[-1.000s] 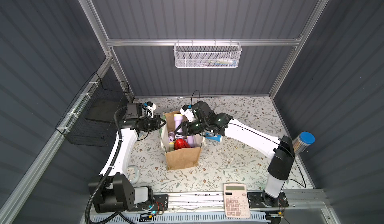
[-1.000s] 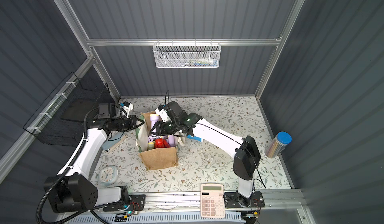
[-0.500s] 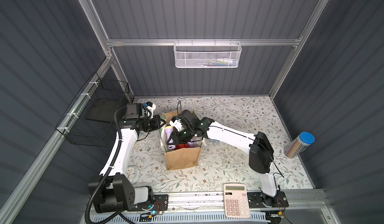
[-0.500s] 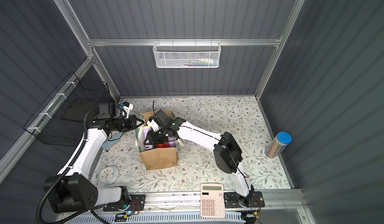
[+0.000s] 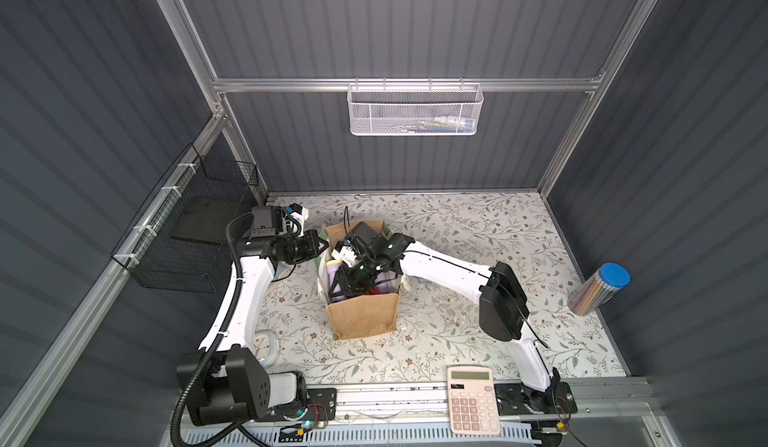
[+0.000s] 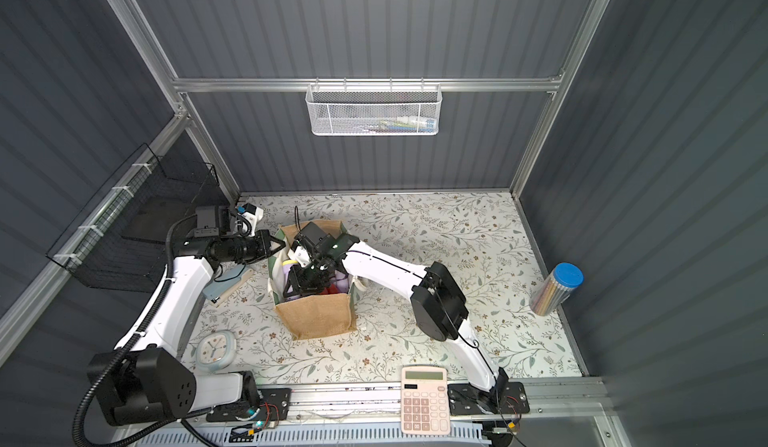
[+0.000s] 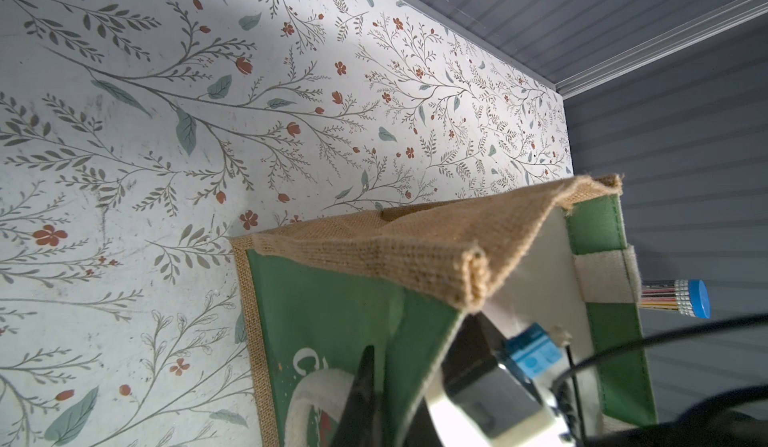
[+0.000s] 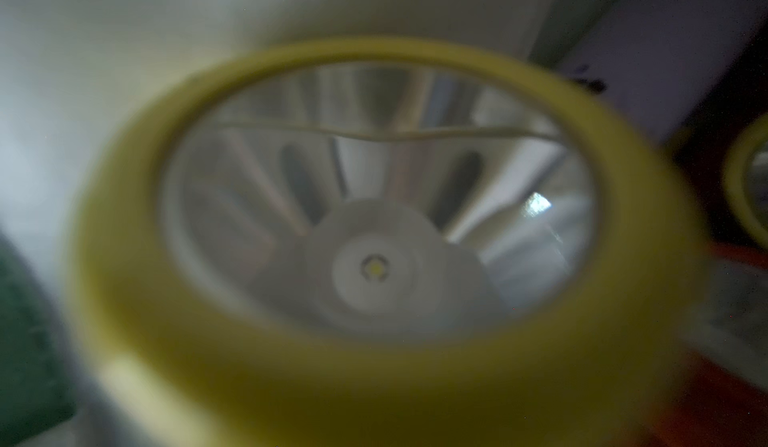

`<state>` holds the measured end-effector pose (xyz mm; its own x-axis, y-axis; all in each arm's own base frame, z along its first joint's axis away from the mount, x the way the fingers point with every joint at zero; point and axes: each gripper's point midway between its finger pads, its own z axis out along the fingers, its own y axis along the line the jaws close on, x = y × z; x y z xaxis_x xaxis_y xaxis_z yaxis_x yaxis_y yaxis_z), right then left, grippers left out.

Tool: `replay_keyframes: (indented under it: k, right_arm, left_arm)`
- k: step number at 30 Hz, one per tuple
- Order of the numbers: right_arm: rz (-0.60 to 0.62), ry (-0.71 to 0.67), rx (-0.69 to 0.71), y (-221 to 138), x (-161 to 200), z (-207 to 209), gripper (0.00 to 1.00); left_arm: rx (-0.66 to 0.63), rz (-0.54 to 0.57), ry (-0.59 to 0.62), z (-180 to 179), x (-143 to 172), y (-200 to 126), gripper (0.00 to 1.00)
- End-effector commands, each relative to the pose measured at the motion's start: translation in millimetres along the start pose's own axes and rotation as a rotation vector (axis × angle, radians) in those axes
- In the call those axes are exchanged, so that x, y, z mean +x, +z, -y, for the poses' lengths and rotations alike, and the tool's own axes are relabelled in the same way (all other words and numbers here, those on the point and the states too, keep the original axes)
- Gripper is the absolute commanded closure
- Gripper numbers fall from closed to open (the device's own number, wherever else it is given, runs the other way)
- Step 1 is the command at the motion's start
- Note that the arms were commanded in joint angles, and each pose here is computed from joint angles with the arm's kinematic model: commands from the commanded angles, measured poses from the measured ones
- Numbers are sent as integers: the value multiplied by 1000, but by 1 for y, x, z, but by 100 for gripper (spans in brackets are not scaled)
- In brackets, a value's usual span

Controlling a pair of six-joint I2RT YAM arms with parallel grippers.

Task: Put the flashlights into the tote bags
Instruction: Place the flashlight in the canvas bag.

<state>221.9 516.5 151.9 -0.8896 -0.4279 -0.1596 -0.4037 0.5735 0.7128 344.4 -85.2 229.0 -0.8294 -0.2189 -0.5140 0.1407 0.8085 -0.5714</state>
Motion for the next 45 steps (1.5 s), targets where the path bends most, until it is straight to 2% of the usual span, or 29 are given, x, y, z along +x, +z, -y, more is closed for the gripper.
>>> replay_keyframes:
  k: [1,2,4,7,11,15,23,29,32,36,39,45]
  right_arm:
    - [-62,15,-4,9,9,1,64]
    - [-61,20,3,9,9,3,63]
    - [-54,30,16,7,7,7,52]
    - [-57,53,30,6,6,13,45]
    - [-51,70,26,2,6,18,40]
    - [2,8,-3,-14,-1,5,38]
    - [171,-156,16,-73,-16,-27,31]
    - [346,-192,-77,-129,-26,-52,28]
    - [470,-162,-122,-166,-33,-55,27]
    - [645,-31,-162,-218,-38,-33,26]
    - [771,105,-129,-250,-37,0,26]
    - [1034,552,-14,-294,-7,105,24]
  left_arm:
    - [52,40,38,17,-10,-11,100]
    - [54,41,39,18,-10,-11,100]
    - [50,43,41,17,-10,-12,100]
    - [46,45,42,17,-11,-12,100]
    - [44,43,41,17,-11,-12,100]
    - [38,46,43,16,-11,-13,100]
    - [35,44,39,15,-11,-12,100]
    - [28,48,42,15,-12,-13,100]
    - [27,47,41,15,-12,-13,100]
    - [27,46,42,14,-13,-12,100]
    - [27,47,42,14,-12,-12,100]
    - [22,46,41,13,-12,-12,100]
